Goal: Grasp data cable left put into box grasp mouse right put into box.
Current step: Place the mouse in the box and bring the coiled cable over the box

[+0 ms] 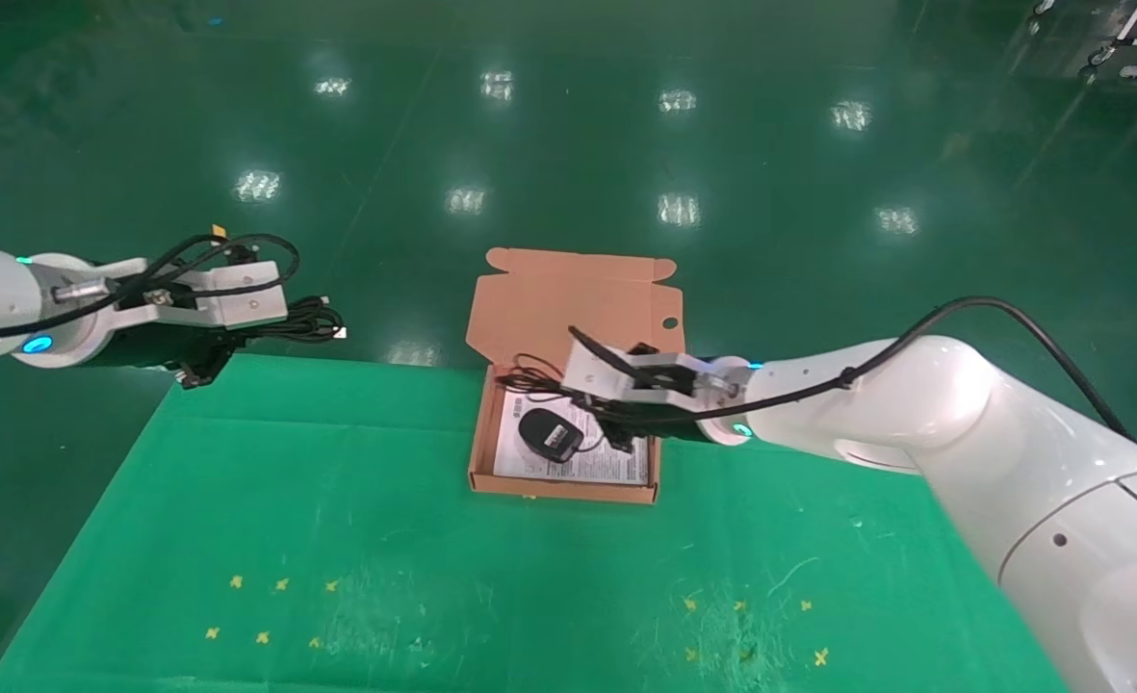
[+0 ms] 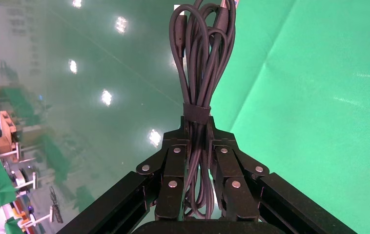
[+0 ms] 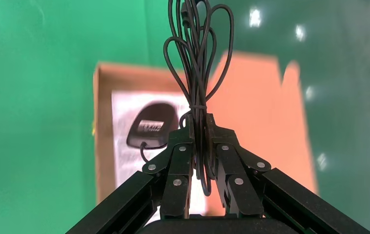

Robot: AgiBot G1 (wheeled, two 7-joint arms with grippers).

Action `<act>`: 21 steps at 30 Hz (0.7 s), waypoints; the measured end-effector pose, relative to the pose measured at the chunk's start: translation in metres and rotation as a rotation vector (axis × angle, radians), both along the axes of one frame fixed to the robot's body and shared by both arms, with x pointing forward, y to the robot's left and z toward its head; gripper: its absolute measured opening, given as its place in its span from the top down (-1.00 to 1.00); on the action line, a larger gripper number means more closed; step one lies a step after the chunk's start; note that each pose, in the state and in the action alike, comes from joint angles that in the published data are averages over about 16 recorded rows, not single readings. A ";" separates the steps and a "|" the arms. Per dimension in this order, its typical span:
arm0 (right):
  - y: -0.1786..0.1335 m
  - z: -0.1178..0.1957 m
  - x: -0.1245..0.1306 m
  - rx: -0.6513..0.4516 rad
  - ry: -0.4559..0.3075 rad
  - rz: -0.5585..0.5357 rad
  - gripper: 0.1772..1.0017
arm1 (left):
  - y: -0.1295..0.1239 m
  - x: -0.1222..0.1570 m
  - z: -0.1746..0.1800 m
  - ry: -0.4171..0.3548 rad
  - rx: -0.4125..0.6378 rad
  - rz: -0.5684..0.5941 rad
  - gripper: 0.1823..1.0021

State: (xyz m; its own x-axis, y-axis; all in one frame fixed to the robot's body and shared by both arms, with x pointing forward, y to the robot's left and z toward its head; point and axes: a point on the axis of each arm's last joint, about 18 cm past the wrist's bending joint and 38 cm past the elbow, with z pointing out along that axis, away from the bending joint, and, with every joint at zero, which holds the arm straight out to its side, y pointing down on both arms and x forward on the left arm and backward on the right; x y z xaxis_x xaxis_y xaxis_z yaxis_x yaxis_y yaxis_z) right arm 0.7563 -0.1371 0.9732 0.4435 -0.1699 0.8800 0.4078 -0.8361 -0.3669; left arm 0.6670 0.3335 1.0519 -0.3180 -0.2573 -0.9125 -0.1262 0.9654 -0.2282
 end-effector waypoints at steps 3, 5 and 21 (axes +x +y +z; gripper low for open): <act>-0.009 -0.008 0.005 0.017 0.034 -0.043 0.90 | 0.000 0.000 0.000 0.000 0.000 0.000 0.86; -0.014 -0.012 0.007 0.024 0.051 -0.067 0.90 | 0.000 0.000 0.000 0.000 0.000 0.000 0.86; -0.028 -0.019 0.005 -0.006 0.079 -0.094 0.81 | -0.019 0.010 -0.012 0.015 -0.001 -0.060 0.86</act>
State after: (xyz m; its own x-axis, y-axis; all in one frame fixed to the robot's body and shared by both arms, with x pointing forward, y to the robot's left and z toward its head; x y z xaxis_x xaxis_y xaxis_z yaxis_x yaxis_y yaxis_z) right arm 0.7615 -0.1648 0.9539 0.4941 -0.2088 0.8439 0.2971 -0.8717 -0.3897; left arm 0.6767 0.3142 1.0403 -0.3461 -0.2382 -0.9074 -0.0715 0.9711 -0.2276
